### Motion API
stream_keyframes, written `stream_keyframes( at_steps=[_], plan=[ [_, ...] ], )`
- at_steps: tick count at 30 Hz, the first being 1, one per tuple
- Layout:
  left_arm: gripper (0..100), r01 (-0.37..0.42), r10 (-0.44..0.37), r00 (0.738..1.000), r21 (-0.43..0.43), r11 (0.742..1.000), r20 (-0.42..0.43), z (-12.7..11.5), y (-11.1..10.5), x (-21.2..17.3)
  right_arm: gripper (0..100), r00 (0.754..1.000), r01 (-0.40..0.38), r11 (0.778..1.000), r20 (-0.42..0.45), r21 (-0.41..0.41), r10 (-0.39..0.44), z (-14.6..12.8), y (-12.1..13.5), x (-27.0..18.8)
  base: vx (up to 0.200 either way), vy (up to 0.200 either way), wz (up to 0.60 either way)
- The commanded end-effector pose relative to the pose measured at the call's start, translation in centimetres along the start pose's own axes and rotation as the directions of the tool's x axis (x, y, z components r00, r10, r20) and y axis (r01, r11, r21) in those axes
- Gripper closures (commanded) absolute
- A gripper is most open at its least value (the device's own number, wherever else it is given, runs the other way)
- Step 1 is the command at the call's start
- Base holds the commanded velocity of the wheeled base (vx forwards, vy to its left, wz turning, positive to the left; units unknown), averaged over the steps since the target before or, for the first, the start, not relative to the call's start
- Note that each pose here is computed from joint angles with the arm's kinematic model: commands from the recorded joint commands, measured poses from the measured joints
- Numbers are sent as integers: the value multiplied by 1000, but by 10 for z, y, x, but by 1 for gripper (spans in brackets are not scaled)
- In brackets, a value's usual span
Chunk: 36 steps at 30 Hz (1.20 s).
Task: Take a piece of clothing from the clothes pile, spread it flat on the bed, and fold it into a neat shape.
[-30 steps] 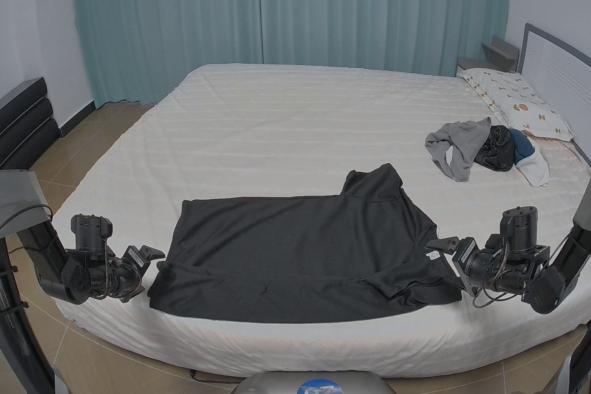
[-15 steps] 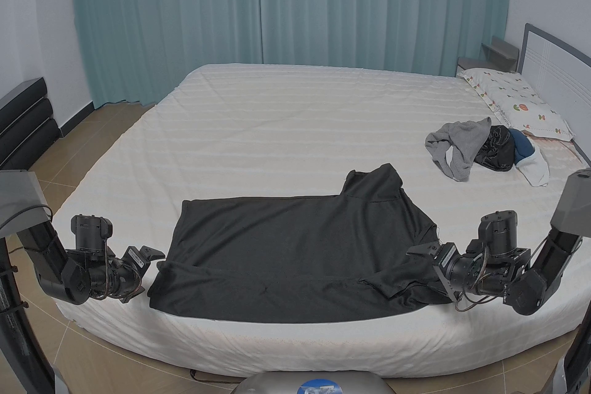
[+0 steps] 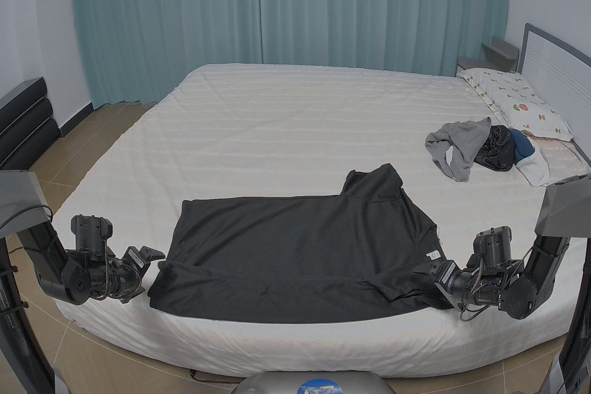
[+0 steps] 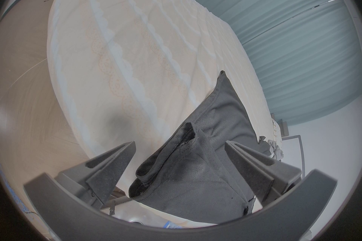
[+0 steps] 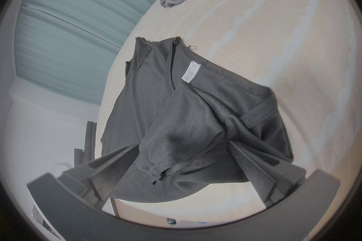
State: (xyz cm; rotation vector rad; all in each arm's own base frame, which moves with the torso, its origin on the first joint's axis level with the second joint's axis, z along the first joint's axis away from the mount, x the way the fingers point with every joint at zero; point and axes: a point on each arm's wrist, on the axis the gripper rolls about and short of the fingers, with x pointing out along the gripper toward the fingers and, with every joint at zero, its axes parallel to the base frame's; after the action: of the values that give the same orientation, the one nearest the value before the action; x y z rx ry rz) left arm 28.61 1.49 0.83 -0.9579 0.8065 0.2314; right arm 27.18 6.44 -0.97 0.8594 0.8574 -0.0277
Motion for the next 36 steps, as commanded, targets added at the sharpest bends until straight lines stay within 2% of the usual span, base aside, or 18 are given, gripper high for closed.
stream_keyframes(
  at_steps=[1, 9, 20, 27, 36],
  plan=[
    [0, 0, 0, 1000, -1, 1000, -1, 0, 0, 0, 0, 998, -39, 999, 40, 5, 39, 8, 7, -15, 0, 0, 0],
    [0, -1, 1, 1000, -1, 1000, 0, 0, 0, 0, 0, 986, -128, 992, 106, -6, 128, 20, 25, -39, 0, 0, 0],
    [0, -1, 1, 1000, -1, 1000, 0, 0, 0, 0, 0, 995, -70, 998, 68, -9, 70, 20, 14, -3, 0, 0, 0],
    [0, -1, 1, 1000, -1, 1000, 0, 0, 0, 0, 0, 995, -62, 997, 74, -49, 66, 19, 9, 11, 0, 0, 0],
    [0, -1, 1, 1000, -1, 1000, 0, 0, 0, 0, 0, 995, -61, 997, 76, -50, 65, 17, 6, 13, 0, 0, 0]
  ],
)
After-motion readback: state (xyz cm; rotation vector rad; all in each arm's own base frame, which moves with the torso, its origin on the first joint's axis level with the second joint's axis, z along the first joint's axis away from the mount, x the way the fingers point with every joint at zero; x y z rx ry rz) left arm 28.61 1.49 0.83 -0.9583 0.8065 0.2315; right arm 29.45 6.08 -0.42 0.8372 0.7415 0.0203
